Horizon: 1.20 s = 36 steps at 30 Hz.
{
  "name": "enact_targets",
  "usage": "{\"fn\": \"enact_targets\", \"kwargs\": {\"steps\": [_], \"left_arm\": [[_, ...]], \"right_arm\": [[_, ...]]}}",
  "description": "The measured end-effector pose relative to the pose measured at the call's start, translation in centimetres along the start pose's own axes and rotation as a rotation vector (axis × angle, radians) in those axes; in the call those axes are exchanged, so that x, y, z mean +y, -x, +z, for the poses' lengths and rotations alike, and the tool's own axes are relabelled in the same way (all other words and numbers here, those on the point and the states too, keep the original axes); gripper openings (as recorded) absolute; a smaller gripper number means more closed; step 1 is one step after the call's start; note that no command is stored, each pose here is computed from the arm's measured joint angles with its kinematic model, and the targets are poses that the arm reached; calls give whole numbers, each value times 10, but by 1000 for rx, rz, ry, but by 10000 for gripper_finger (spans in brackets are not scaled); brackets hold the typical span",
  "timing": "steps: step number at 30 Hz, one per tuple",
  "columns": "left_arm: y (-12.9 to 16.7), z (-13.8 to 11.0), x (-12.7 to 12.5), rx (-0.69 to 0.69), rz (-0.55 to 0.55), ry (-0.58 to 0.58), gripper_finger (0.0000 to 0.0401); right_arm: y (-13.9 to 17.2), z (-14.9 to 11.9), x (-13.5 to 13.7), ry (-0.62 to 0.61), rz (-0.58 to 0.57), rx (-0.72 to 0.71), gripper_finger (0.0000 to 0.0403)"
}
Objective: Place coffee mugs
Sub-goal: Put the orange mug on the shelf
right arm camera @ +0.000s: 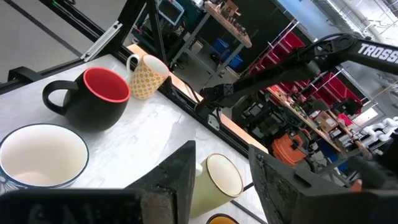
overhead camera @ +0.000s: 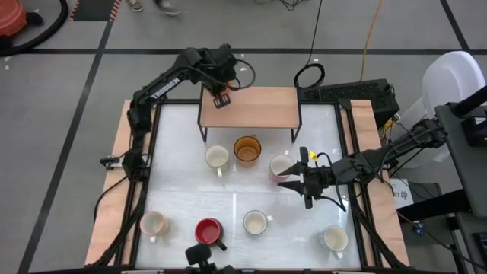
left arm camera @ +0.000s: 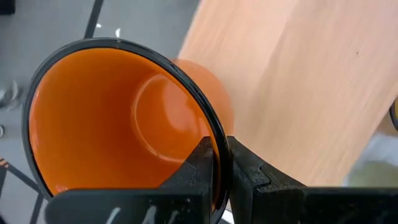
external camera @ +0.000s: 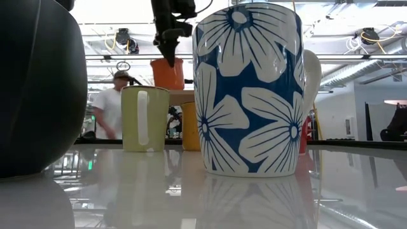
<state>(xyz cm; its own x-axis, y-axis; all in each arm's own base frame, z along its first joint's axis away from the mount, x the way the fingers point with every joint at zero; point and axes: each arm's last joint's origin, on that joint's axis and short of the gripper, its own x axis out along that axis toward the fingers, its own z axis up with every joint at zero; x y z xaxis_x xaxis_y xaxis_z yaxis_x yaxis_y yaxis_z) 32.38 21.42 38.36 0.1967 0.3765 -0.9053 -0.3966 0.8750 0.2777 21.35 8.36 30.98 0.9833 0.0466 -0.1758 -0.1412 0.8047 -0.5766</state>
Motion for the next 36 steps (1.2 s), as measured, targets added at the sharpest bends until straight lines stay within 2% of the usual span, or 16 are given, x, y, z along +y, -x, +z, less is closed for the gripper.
{"fn": "enact_targets", "kwargs": {"steps": [9, 14, 24, 28, 36], "left_arm": [[-1, 3, -16, 33, 27, -35, 22], [-2, -3, -16, 91, 14, -38, 22], [-7, 0, -16, 88, 11, -24, 22], [-7, -1, -15, 82, -43, -7, 22], [-12, -1, -11, 85, -54, -1, 41]], "right_arm": [[0, 0, 0, 0, 0, 1, 130], [0, 0, 0, 2, 2, 3, 130], [0, 0, 0, 3, 3, 4, 130], [0, -1, 0, 4, 5, 7, 130], [0, -1, 0, 4, 5, 7, 130]]}}
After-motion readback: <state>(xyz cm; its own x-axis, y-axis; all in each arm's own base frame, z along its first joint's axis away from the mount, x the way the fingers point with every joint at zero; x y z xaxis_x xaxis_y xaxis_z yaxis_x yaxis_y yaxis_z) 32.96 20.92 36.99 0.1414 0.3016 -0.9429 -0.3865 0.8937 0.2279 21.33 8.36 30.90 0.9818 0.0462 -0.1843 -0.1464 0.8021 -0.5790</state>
